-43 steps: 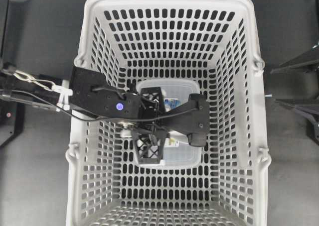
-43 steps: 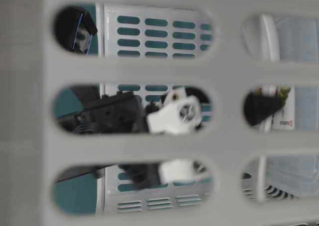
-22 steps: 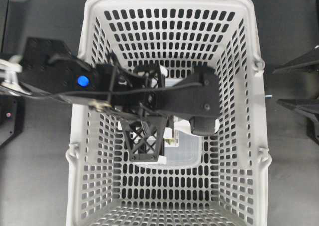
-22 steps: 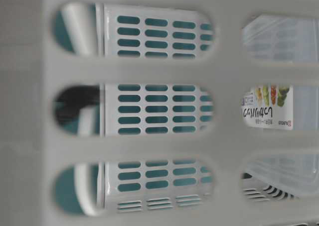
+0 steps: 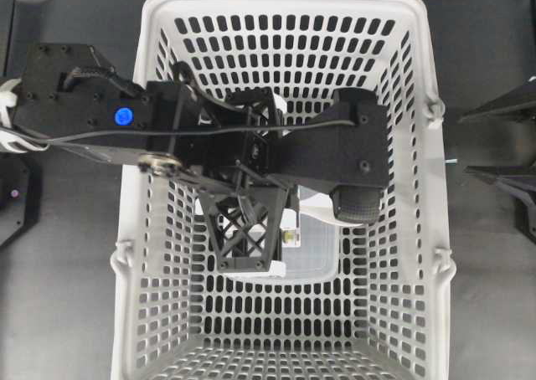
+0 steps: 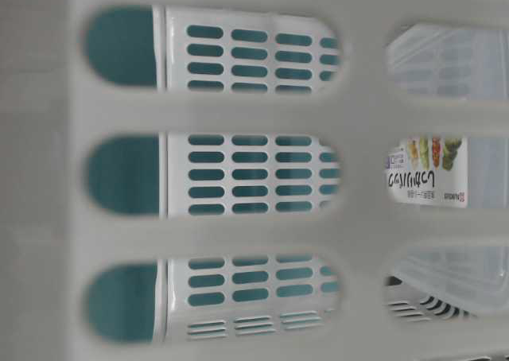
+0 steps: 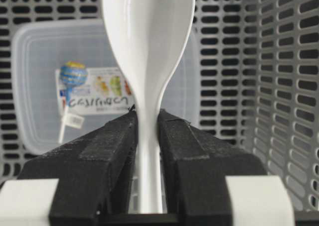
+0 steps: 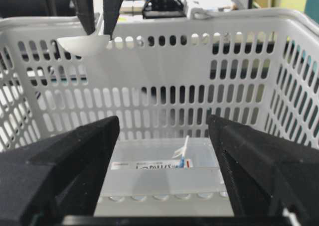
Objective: Pick up the chinese spoon from the shopping basket with the left arm.
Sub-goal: 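Lift the held spoon upward out of the basket with the left gripper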
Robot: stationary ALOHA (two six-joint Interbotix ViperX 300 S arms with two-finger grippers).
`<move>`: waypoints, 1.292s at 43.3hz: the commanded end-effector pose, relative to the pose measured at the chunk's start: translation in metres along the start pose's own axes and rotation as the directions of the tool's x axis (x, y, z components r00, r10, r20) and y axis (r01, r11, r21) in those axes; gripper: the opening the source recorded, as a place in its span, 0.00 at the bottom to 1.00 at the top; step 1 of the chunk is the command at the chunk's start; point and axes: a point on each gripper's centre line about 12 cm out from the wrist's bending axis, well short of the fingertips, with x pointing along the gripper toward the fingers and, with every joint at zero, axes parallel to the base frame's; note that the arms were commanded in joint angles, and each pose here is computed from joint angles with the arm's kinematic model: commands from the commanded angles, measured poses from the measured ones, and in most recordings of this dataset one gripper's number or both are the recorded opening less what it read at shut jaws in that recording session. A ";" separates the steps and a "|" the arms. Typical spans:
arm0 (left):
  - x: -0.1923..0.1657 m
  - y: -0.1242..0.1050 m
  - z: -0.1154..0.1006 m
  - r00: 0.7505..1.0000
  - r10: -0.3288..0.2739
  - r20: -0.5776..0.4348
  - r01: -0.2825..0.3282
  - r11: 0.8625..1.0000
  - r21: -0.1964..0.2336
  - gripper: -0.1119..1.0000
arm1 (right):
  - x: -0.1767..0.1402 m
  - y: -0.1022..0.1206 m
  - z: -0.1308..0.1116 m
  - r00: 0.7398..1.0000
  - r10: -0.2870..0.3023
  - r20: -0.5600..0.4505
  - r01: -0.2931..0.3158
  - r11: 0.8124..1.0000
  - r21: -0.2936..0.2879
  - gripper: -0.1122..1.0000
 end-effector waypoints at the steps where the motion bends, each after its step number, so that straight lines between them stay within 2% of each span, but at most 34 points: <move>1: -0.014 0.000 0.004 0.999 -0.003 0.041 0.003 1.000 0.005 0.22 | 0.001 0.000 0.004 1.000 -0.001 0.012 0.001 1.000 0.003 0.72; 38: 0.003 -0.001 -0.005 1.000 -0.001 0.008 0.001 1.000 0.000 0.21 | 0.001 0.000 0.002 1.000 -0.002 0.009 0.002 1.000 0.005 0.72; 48: 0.003 -0.007 -0.002 0.999 -0.011 0.045 0.011 1.000 0.016 0.22 | 0.001 0.000 0.000 1.000 -0.002 0.006 0.002 1.000 0.005 0.72; 56: 0.004 -0.008 -0.001 0.998 -0.014 0.056 0.013 1.000 0.013 0.22 | 0.001 0.000 -0.001 1.000 0.000 0.009 0.000 1.000 0.005 0.72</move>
